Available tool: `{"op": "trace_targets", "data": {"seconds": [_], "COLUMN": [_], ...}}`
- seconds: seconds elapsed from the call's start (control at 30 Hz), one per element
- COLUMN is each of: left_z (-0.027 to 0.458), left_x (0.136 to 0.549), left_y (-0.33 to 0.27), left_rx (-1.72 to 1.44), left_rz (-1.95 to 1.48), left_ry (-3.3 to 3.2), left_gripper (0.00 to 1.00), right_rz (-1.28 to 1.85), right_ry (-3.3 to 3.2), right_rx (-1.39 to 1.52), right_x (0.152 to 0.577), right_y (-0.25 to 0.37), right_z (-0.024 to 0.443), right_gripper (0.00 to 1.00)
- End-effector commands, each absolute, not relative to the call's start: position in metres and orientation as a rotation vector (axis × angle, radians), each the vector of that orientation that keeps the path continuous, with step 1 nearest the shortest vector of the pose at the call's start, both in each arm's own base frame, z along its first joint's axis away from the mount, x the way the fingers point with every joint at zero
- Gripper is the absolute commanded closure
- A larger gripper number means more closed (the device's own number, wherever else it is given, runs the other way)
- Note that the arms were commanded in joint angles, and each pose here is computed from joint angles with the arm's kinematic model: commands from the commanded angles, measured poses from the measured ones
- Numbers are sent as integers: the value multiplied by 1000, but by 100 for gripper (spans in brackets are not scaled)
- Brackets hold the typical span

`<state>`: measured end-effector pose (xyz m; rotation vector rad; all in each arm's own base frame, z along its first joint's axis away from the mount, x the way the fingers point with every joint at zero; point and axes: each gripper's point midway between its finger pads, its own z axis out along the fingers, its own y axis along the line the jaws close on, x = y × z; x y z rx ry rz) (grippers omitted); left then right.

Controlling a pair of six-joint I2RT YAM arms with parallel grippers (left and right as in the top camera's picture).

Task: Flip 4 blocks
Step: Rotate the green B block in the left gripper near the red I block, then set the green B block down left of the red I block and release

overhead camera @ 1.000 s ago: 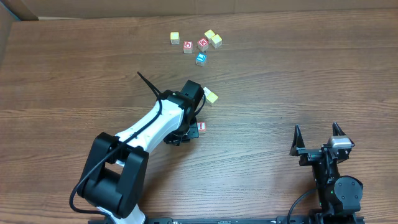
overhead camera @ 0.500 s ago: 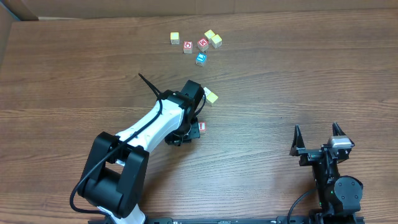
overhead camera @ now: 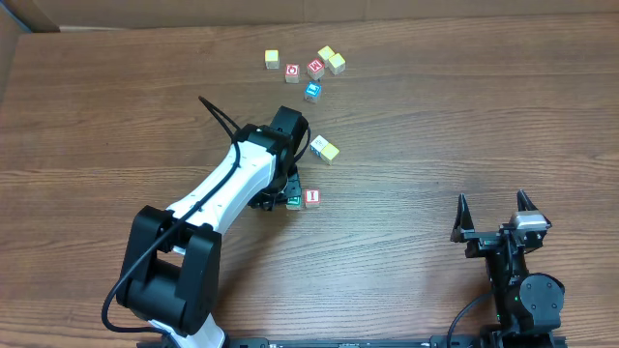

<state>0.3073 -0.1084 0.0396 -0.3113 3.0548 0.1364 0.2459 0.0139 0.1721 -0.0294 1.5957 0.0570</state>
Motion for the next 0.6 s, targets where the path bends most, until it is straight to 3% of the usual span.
{"op": "trace_targets", "data": {"seconds": [0.0,0.57], "left_z": [33,17], "left_x": [302,296], "left_y": [-103,-114], "left_rx": [-282,-321], "left_rz": [189,84], "left_ry": [3060,3073], "left_gripper": [96,96], "right_rz": [57,57], "right_ry": [1592,1592], "right_rx": [-31,-31], "right_x": [246,246], "right_y": [14,14], "right_z": [170,170], "right_gripper": [0,0]}}
